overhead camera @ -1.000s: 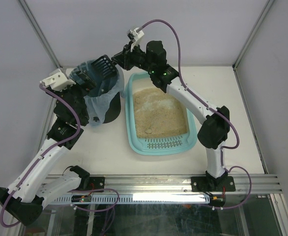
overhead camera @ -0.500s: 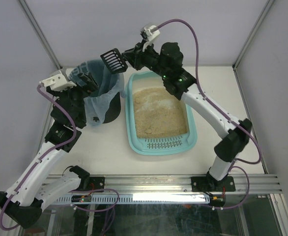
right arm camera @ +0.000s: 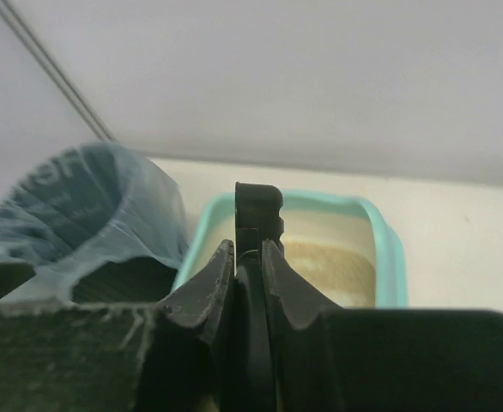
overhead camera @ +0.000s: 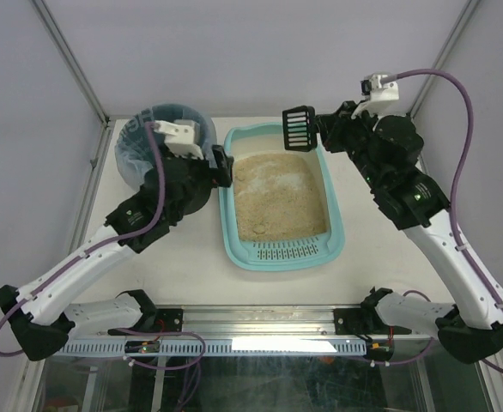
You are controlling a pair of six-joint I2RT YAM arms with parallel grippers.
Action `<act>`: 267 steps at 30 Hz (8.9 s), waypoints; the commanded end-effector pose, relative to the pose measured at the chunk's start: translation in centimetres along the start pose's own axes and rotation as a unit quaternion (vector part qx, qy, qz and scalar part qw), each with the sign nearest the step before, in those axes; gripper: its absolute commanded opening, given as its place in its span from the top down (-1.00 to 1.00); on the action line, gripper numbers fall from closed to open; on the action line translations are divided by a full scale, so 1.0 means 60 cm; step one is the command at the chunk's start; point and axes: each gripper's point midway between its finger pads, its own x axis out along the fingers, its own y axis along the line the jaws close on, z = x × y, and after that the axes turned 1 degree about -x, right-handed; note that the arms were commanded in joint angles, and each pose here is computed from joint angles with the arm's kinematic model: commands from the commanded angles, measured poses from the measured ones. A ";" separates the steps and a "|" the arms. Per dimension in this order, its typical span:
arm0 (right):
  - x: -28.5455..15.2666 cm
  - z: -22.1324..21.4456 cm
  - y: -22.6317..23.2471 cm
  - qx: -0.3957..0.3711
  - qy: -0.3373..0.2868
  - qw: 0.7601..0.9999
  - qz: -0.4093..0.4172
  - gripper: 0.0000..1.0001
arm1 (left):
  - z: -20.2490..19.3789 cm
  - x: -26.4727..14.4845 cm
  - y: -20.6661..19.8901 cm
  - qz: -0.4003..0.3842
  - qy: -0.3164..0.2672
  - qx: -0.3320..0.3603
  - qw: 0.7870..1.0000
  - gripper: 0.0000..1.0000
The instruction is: Clean the litter box
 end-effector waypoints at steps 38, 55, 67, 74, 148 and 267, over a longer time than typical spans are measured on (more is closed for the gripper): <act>0.374 -0.467 -0.143 0.120 0.317 0.940 -0.046 1.00 | -0.397 0.053 0.024 0.152 0.327 0.062 0.931 -0.11; 0.328 -0.558 -0.035 0.099 0.408 0.906 0.061 1.00 | -0.418 0.053 0.033 0.156 0.336 0.069 0.926 0.28; 0.281 -0.592 0.008 0.263 0.369 0.889 0.061 1.00 | -0.420 0.055 0.029 0.150 0.339 0.068 0.926 0.45; 0.280 -0.545 0.035 0.328 0.307 0.887 0.108 1.00 | -0.418 0.053 0.030 0.149 0.338 0.069 0.927 0.54; -0.026 -0.342 -0.134 0.493 0.102 0.861 0.071 1.00 | -0.058 0.030 0.006 -0.043 0.035 0.044 0.998 -0.93; 0.319 -0.084 0.339 -0.100 -0.065 0.933 0.338 1.00 | 0.071 -0.146 0.274 0.263 -0.189 -0.089 0.942 -0.98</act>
